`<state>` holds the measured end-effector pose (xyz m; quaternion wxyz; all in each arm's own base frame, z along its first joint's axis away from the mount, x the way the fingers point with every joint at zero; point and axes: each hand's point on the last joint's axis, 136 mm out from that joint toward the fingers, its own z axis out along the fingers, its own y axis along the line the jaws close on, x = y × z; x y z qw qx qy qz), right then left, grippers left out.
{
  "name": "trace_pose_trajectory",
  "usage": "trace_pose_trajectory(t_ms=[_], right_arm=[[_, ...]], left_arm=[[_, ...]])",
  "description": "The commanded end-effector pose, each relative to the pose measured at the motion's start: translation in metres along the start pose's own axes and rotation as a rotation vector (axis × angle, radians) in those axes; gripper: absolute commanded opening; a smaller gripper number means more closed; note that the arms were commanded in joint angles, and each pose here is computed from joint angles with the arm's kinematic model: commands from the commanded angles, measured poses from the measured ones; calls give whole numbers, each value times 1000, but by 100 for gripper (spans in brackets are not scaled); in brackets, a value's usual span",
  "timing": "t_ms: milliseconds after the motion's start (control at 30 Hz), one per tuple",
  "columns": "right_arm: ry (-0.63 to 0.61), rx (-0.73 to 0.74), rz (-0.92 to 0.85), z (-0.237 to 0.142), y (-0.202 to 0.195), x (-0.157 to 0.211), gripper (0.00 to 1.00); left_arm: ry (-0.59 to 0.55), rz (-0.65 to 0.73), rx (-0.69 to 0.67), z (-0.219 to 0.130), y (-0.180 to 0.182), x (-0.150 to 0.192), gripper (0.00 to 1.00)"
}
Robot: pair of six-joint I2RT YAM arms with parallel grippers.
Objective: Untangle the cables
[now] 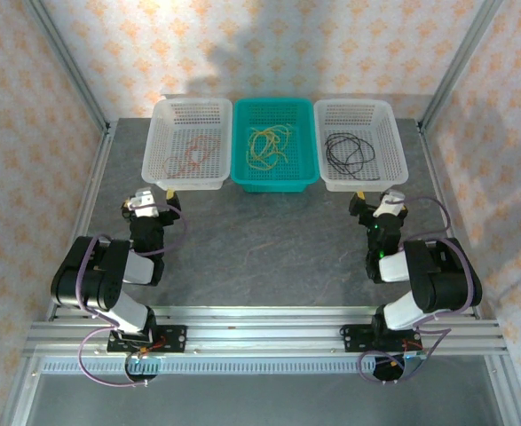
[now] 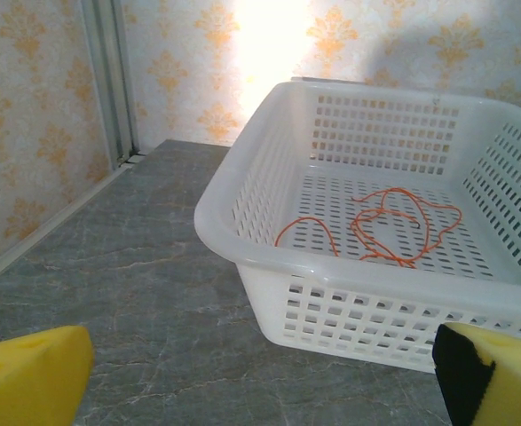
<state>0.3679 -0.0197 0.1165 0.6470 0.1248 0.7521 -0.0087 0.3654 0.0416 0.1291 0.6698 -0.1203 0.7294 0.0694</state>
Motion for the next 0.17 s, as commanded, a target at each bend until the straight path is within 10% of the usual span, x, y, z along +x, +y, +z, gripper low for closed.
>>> trace_pose_trajectory(t_ms=[0,133], right_arm=[[-27,-3,4,3,1,-9,100],[-29,-4,4,4,1,-10,100]], left_arm=[[-1,-9,39,5,-4,-5,100],[-4,-7,42,4,-4,-5,100]])
